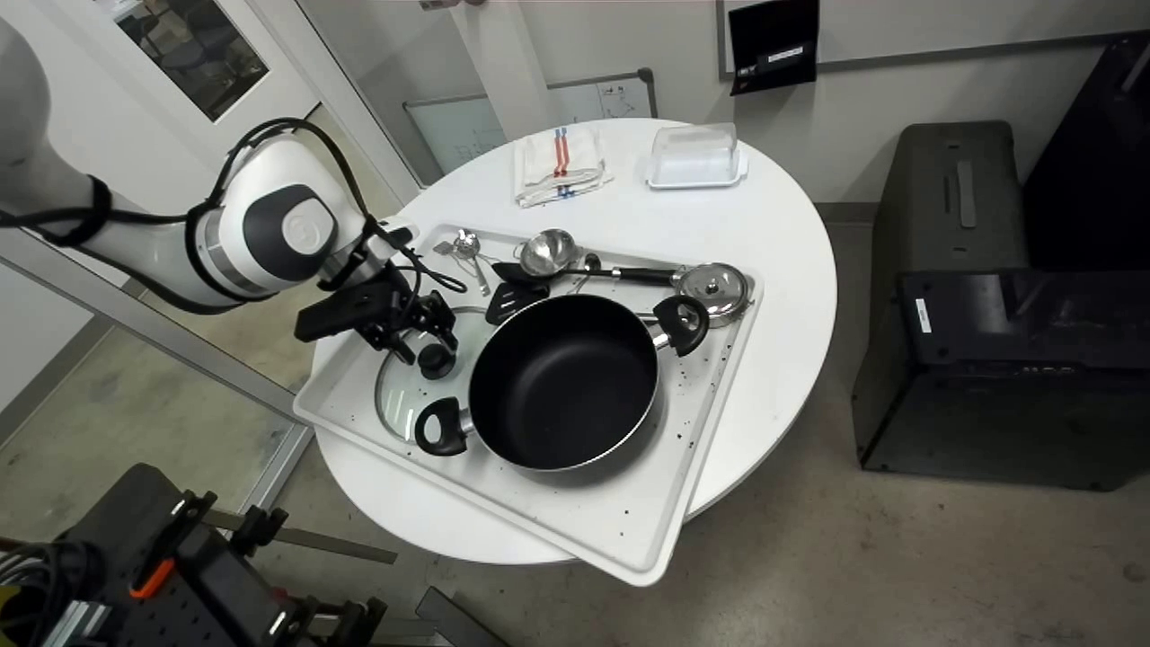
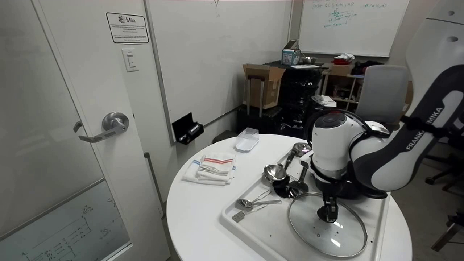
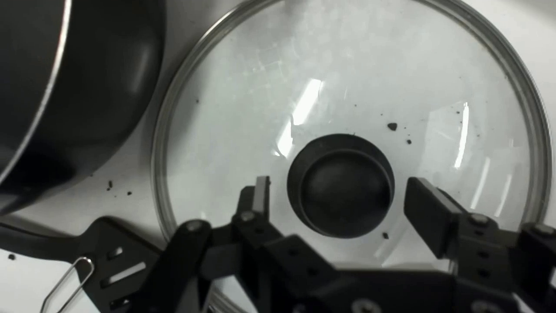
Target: Uncover the pot
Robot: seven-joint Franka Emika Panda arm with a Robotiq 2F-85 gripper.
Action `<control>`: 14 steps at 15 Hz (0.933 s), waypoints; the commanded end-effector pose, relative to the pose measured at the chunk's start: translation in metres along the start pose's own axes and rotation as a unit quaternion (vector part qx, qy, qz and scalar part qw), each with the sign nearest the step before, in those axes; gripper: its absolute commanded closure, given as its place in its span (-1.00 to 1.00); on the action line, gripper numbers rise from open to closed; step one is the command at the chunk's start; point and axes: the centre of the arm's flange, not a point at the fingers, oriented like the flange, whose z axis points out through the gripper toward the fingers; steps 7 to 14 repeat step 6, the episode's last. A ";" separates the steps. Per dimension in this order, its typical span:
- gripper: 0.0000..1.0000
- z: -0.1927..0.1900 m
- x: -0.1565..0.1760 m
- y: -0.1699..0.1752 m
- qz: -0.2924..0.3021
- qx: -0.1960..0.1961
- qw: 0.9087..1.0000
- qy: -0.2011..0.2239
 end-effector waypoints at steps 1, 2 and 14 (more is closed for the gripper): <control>-1.00 -0.016 -0.013 0.005 -0.009 -0.001 1.000 -0.005; -1.00 -0.021 -0.019 0.005 -0.010 -0.001 1.000 -0.006; -1.00 -0.050 -0.046 0.001 -0.009 -0.003 1.000 -0.010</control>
